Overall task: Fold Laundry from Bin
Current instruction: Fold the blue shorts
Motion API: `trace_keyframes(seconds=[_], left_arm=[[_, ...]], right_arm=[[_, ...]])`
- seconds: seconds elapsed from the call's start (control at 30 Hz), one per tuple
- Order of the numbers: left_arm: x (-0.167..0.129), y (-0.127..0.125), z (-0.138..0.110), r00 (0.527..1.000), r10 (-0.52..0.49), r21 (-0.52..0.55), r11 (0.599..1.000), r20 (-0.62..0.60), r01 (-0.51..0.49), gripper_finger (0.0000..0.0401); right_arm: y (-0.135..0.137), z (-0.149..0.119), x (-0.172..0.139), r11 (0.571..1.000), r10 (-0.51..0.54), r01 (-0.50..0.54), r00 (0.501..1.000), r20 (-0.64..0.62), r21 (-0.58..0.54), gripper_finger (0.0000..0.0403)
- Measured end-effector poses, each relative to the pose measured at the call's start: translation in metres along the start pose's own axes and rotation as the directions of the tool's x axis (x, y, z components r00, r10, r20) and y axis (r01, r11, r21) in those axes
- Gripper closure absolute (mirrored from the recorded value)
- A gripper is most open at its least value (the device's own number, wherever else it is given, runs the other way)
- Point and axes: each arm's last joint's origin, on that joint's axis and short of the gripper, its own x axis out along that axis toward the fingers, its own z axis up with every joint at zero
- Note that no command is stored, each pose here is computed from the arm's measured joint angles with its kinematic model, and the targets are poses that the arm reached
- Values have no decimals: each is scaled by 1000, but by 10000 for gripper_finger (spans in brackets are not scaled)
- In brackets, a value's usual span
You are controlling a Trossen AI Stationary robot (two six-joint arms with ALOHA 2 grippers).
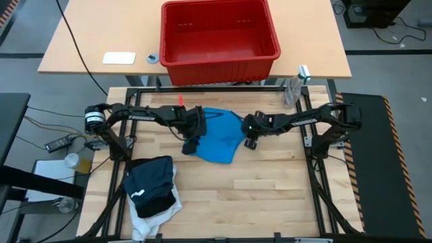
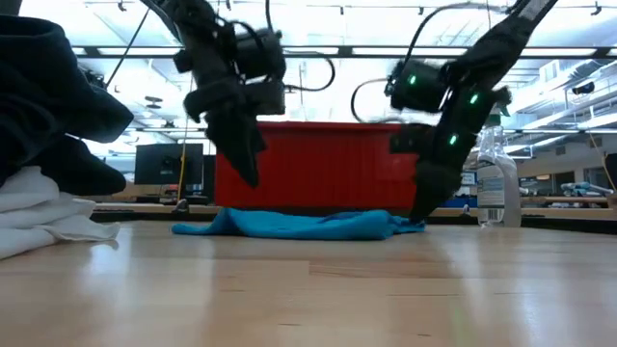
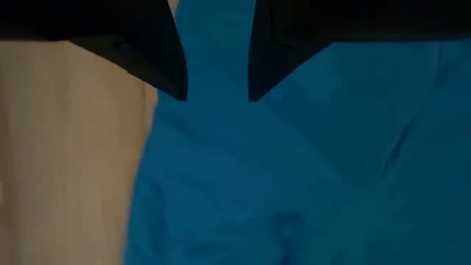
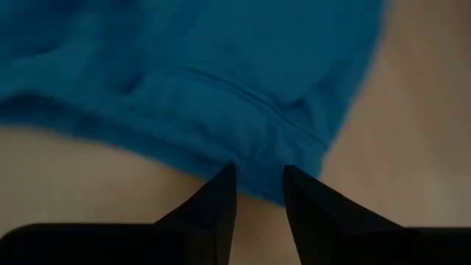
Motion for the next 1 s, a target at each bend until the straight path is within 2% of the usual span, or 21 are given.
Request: trace_keyframes(seconds=[0.1,0.2,0.27,0.33,0.4,0.43,0.5,0.57,0.63,0.7,0.83,1.0], left_arm=[[-6,-6,10,998,68,-31,997,8,-68,258],[-14,-10,18,992,128,-35,991,3,-128,258],[-17,-10,22,990,138,-24,990,13,-138,258],[-19,-10,24,990,139,-3,990,14,-139,258],[-19,-10,25,990,141,27,990,22,-141,258],[-19,-10,24,991,132,41,990,16,-133,258],[-19,-12,23,996,89,66,994,7,-89,258],[-18,-15,22,999,33,84,996,0,-33,258],[-17,-21,21,1000,1,118,993,-18,1,258],[-13,-30,19,999,-14,160,987,-40,20,258],[0,-50,4,991,-26,212,976,-130,53,257],[20,-57,-18,975,126,277,958,-181,-72,247]], right_arm=[[-21,-1,16,981,-192,190,981,-39,-44,282],[-41,5,15,929,-365,369,926,-95,34,282],[-50,14,5,899,-416,426,903,-106,99,282],[-55,21,-8,887,-432,439,898,-82,145,282],[-55,31,-25,906,-390,383,921,1,179,282],[-53,35,-34,932,-328,313,943,56,183,282],[-45,40,-51,984,-122,100,980,155,148,282],[-34,42,-62,989,100,-121,970,219,84,282],[-21,39,-70,968,238,-250,943,233,22,282],[-6,34,-73,960,275,-280,935,222,-13,282],[16,26,-74,972,235,-234,950,206,-28,282],[30,28,-79,980,190,-199,945,265,7,282]])
